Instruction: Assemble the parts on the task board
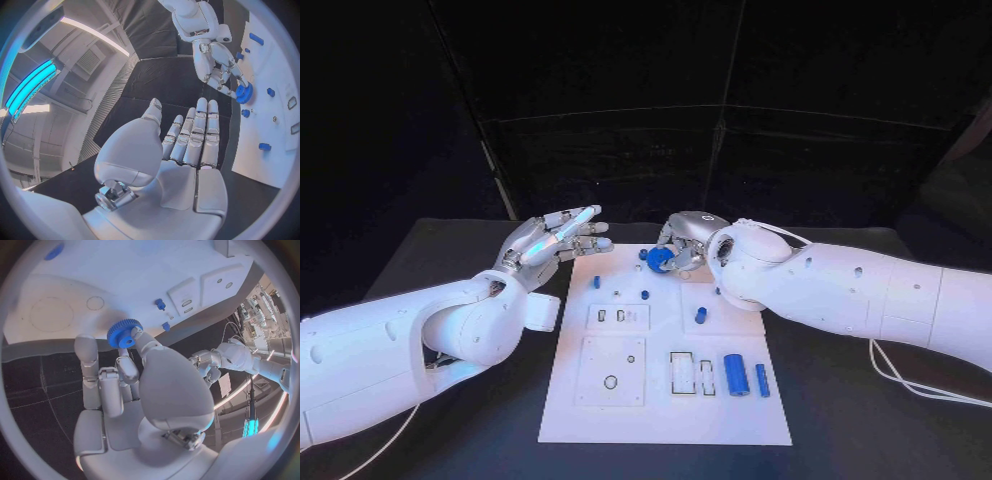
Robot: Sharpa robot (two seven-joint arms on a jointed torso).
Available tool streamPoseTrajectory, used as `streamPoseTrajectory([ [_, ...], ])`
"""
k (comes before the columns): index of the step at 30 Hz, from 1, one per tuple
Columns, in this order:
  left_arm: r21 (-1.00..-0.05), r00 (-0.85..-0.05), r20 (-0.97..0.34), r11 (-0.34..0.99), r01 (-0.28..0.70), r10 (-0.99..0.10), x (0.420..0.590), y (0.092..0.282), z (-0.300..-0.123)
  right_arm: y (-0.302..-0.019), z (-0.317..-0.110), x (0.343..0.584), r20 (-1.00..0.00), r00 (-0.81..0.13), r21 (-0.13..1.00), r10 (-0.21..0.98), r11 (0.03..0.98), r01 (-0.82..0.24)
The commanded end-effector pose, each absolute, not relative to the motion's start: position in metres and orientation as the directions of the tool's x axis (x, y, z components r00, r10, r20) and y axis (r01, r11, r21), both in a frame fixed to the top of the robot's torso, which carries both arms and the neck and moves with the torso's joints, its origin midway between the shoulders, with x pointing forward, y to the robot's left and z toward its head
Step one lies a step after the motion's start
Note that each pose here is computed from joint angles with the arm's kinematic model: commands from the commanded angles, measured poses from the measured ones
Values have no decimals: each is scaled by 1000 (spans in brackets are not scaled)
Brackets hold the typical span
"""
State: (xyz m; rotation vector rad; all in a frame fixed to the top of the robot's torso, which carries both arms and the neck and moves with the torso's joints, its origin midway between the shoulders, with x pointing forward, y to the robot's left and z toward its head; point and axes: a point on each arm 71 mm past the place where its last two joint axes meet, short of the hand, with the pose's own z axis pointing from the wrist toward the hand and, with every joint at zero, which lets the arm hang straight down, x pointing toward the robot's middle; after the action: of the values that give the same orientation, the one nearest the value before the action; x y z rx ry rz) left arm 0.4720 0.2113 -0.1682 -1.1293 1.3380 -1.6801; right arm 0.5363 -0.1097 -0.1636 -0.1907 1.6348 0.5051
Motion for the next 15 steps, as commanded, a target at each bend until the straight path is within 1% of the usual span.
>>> streamPoseTrajectory([
  [1,-974,-392,206,-227,7,-897,472,209,-167,-102,-161,537,-987,-64,160,147,876,-454],
  [7,-974,-392,206,-227,7,-897,472,208,-167,-88,-165,537,-988,-64,154,141,866,-475],
  [15,-974,-392,205,-226,8,-897,473,208,-167,-75,-172,534,-988,-92,152,123,858,-491],
])
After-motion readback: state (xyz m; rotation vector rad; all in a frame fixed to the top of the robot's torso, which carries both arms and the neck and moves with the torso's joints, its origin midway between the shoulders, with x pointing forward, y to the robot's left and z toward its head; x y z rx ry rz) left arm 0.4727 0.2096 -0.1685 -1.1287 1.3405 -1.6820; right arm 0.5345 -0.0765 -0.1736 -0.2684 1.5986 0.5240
